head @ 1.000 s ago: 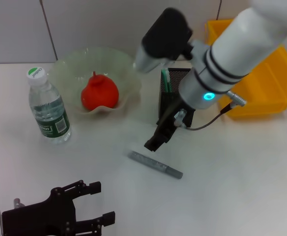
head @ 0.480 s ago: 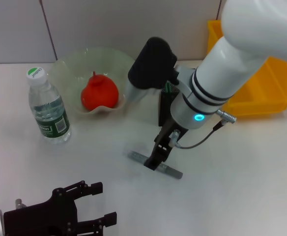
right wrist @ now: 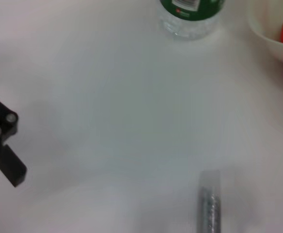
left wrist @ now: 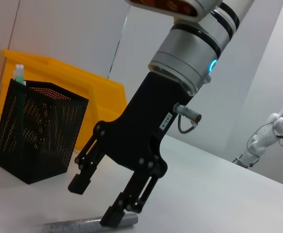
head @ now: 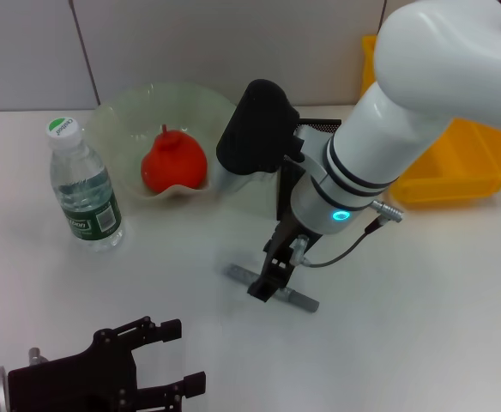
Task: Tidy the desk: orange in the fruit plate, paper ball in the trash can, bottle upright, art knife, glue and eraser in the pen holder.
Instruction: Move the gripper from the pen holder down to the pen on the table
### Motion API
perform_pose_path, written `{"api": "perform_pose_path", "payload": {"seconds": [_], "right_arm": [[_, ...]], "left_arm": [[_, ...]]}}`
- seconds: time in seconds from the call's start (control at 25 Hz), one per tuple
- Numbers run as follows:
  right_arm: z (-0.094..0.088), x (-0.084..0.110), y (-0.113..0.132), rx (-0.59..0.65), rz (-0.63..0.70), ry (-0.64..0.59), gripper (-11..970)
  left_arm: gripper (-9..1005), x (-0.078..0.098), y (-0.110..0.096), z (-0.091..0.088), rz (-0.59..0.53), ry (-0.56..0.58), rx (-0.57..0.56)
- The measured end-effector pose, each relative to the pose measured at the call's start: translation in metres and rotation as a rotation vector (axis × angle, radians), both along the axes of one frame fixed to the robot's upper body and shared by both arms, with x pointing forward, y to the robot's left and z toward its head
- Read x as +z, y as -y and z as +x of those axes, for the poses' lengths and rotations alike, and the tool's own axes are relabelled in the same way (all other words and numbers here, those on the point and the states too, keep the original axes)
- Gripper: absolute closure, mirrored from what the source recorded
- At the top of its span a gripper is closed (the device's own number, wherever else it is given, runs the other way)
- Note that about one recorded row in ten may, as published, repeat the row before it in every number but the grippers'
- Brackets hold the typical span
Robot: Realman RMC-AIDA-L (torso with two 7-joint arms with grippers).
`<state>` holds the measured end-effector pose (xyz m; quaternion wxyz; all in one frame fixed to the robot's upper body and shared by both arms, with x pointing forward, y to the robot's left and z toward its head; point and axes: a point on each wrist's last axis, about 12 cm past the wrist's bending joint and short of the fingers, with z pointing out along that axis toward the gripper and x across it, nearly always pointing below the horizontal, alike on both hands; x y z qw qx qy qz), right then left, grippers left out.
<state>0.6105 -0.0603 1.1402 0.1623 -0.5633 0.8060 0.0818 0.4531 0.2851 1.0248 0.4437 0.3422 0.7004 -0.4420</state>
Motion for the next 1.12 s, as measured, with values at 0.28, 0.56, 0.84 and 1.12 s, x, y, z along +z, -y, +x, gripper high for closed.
{"api": "perform_pose_path", "payload": {"seconds": [0.28, 0.56, 0.84, 1.12], "right_arm": [[-0.001, -0.005, -0.002, 0.009, 0.012, 0.012, 270], [-0.001, -0.008, -0.001, 0.007, 0.025, 0.008, 427], [0.000, -0.009, -0.001, 0.002, 0.034, 0.013, 545], [-0.002, -0.013, -0.003, 0.004, 0.046, 0.000, 550]], "left_arm": [[136, 0.000, 0.000, 0.000, -0.002, -0.001, 0.001], [136, 0.000, 0.001, -0.001, -0.008, -0.006, 0.004], [136, -0.001, 0.001, 0.000, -0.009, -0.005, 0.009], [136, -0.001, 0.001, 0.000, -0.009, -0.005, 0.009]]}}
